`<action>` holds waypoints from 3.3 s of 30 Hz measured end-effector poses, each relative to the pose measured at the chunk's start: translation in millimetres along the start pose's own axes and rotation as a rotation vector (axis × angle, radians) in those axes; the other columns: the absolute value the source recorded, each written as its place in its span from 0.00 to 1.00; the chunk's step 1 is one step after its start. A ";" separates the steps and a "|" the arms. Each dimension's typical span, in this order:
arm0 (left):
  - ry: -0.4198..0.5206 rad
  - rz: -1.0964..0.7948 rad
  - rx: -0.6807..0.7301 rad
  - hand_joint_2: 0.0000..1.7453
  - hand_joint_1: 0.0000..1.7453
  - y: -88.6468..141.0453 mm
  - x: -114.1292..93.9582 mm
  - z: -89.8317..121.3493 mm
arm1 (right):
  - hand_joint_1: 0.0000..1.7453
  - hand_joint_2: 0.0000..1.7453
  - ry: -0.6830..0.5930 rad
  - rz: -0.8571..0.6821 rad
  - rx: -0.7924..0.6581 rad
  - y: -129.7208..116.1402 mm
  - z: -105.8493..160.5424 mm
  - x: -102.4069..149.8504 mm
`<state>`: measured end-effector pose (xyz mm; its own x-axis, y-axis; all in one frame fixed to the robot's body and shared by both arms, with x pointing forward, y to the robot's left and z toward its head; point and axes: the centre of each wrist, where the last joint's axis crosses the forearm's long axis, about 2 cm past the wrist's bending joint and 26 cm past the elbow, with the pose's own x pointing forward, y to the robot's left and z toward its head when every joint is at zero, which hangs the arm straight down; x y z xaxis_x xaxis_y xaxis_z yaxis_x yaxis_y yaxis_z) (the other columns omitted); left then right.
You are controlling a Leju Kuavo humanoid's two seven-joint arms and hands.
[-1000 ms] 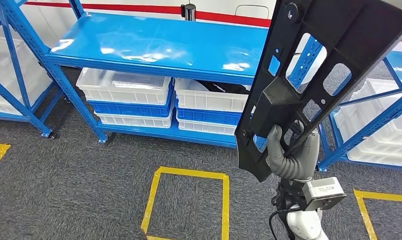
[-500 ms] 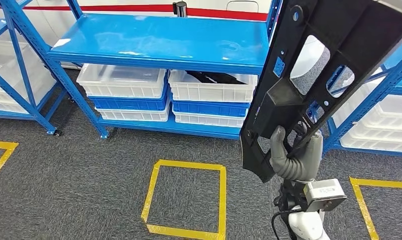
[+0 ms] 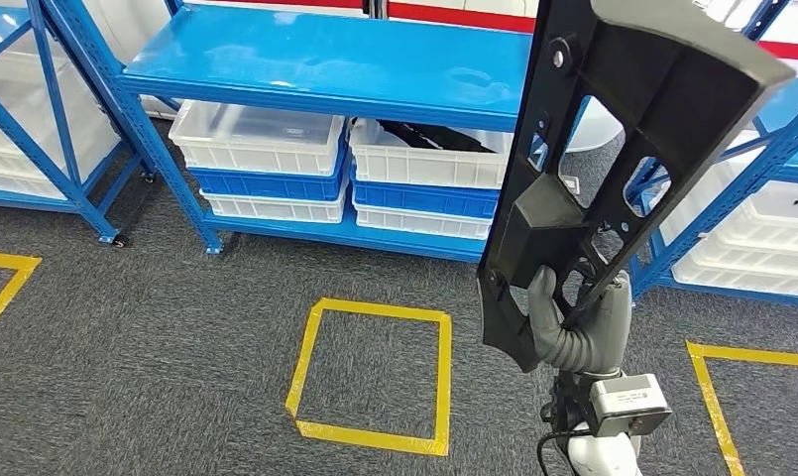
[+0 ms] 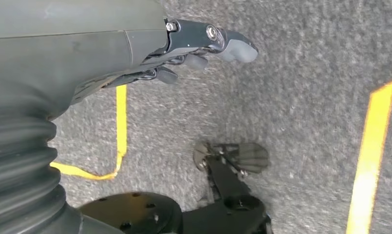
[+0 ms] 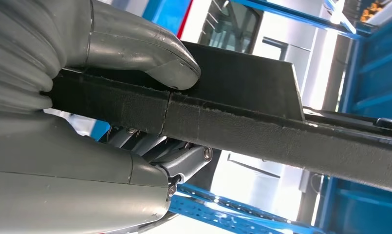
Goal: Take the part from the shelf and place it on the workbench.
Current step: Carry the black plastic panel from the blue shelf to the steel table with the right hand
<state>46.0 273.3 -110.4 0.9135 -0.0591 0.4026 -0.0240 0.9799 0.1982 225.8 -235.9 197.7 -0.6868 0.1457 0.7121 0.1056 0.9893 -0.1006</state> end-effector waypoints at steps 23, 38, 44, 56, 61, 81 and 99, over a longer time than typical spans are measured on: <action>0.002 -0.005 -0.006 1.00 0.00 -1.7 -3.1 1.4 | 1.00 1.00 0.007 0.016 -0.006 -0.2 7.0 1.2; -0.022 -0.001 -0.009 1.00 0.00 -2.5 -3.0 1.6 | 1.00 1.00 0.004 0.042 -0.004 0.0 12.5 2.0; -0.029 -0.006 -0.012 1.00 0.00 -3.1 -1.3 1.2 | 1.00 1.00 0.001 0.054 -0.007 -1.1 12.9 2.5; -0.033 -0.012 -0.010 1.00 0.00 -2.0 -1.5 1.0 | 1.00 1.00 0.007 0.067 -0.010 -3.1 15.6 2.1; -0.032 -0.013 -0.011 1.00 0.00 -2.1 -1.9 1.1 | 1.00 1.00 0.009 0.068 -0.010 -3.0 16.6 2.3; -0.036 -0.011 -0.011 1.00 0.00 -2.5 -1.3 1.0 | 1.00 1.00 0.013 0.084 -0.014 -3.2 21.6 3.2; -0.037 -0.012 -0.012 1.00 0.00 -2.4 -4.7 2.1 | 1.00 1.00 0.016 0.088 -0.014 -3.5 23.7 3.3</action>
<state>40.9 270.8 -110.8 0.8981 -0.0778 0.4329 -0.0080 0.9812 0.1930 206.1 -238.8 184.0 -0.6628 0.2314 0.7121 0.1748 0.9726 -0.1534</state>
